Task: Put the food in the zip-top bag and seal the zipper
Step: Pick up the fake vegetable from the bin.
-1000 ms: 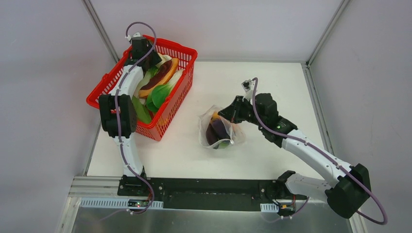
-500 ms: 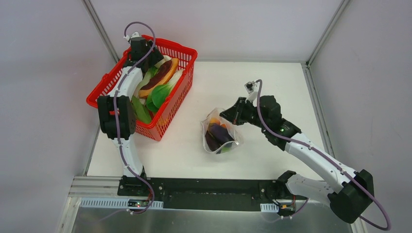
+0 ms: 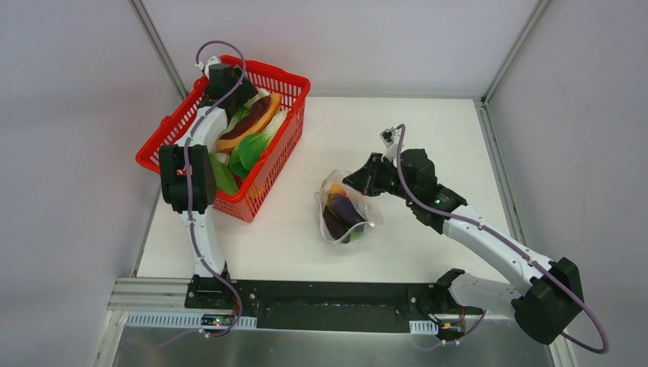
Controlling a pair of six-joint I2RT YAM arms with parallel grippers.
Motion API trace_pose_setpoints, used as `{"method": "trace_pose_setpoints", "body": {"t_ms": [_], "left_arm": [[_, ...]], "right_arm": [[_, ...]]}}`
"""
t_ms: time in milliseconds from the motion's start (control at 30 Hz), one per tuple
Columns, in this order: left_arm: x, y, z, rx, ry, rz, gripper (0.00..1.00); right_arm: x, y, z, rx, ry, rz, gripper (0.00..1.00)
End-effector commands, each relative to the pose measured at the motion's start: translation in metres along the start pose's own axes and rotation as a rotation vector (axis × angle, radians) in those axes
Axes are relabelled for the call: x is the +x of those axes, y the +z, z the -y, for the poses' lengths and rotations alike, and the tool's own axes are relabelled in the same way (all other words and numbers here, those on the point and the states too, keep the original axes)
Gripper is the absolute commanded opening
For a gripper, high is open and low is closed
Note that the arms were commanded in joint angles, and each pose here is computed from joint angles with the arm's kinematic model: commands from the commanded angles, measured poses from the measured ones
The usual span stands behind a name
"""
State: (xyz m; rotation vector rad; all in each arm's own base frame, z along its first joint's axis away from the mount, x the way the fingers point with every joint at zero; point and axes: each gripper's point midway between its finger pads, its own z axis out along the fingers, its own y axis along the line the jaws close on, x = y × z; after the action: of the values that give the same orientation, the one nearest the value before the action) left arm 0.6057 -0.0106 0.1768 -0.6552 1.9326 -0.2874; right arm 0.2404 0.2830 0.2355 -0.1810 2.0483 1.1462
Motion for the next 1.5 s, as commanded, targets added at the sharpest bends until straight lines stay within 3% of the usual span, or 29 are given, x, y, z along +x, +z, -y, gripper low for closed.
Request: {"method": "trace_pose_setpoints", "body": {"t_ms": [0, 100, 233, 367, 467, 667, 833, 1067, 1300, 1467], "left_arm": [[0.003, 0.001, -0.008, -0.027, 0.05, -0.013, 0.82], [0.012, 0.012, 0.003, 0.024, 0.049, -0.062, 0.8], [0.021, 0.01, 0.002, 0.018, 0.045, -0.112, 0.5], [0.008, -0.011, 0.003, 0.034, 0.045, -0.042, 0.17], [-0.014, -0.033, 0.015, 0.078, 0.052, 0.026, 0.08], [-0.062, -0.089, 0.031, 0.12, 0.077, 0.165, 0.0], [-0.065, -0.12, 0.025, 0.132, 0.087, 0.226, 0.0], [-0.065, -0.152, -0.002, 0.098, 0.081, 0.301, 0.0], [-0.076, -0.206, -0.033, -0.014, 0.165, 0.394, 0.0], [-0.078, -0.244, -0.061, -0.085, 0.14, 0.472, 0.0]], "right_arm": [[-0.019, 0.005, -0.014, -0.045, -0.011, 0.045, 0.0], [-0.018, 0.007, -0.013, -0.042, -0.011, 0.04, 0.0], [-0.019, 0.009, -0.013, -0.039, -0.012, 0.042, 0.0], [-0.019, 0.01, -0.012, -0.036, -0.014, 0.039, 0.0], [-0.019, 0.011, -0.012, -0.037, -0.013, 0.035, 0.0], [-0.02, 0.009, -0.013, -0.037, -0.012, 0.043, 0.0], [-0.019, 0.009, -0.011, -0.031, -0.015, 0.043, 0.0], [-0.018, 0.011, -0.011, -0.036, -0.014, 0.034, 0.0], [-0.018, 0.011, -0.013, -0.041, -0.013, 0.032, 0.0], [-0.018, 0.01, -0.014, -0.047, -0.016, 0.032, 0.0]]}}
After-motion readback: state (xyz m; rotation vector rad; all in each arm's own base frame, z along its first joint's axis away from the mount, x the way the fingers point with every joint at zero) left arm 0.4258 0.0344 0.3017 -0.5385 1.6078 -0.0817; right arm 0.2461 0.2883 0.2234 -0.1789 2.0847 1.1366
